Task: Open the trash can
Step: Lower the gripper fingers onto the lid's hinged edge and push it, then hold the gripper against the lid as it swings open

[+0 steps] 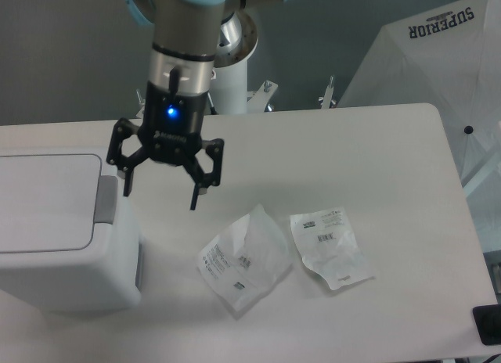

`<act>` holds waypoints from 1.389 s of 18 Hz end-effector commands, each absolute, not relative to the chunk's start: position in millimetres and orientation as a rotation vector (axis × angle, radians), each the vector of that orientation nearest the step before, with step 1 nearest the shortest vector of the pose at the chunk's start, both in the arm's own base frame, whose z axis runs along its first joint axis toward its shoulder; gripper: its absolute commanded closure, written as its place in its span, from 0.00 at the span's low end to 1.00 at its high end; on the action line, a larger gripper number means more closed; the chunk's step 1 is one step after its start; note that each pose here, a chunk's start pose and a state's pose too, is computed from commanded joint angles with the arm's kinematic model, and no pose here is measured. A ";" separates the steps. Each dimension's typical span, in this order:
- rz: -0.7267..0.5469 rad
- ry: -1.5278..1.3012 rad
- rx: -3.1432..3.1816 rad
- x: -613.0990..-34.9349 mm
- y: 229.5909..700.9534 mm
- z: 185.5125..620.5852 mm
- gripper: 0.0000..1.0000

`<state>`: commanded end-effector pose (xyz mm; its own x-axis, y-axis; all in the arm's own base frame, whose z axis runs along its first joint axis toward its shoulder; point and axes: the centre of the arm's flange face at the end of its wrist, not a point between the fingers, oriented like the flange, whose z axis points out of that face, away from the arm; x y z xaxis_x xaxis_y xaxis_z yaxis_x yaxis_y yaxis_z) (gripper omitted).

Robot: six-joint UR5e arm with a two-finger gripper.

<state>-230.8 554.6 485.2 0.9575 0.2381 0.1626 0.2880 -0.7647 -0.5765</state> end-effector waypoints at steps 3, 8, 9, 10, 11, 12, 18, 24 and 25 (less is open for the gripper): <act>-0.112 -0.359 -2.482 -226.9 558.1 481.1 0.00; -0.120 -0.361 -2.491 -227.2 560.0 474.4 0.00; -0.119 -0.359 -2.491 -227.2 559.9 473.8 0.00; -0.121 -0.357 -2.493 -226.2 560.1 473.1 0.00; -0.122 -0.356 -2.493 -225.4 560.5 473.0 0.00; -0.122 -0.356 -2.493 -225.3 560.5 473.0 0.00; -0.122 -0.354 -2.494 -225.6 560.9 472.2 0.00; -0.120 -0.352 -2.497 -226.1 561.2 471.2 0.00; -0.120 -0.351 -2.500 -226.8 561.8 469.4 0.00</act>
<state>-226.8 561.8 469.4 0.9608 0.2226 0.1653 0.2772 -0.7821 -0.5581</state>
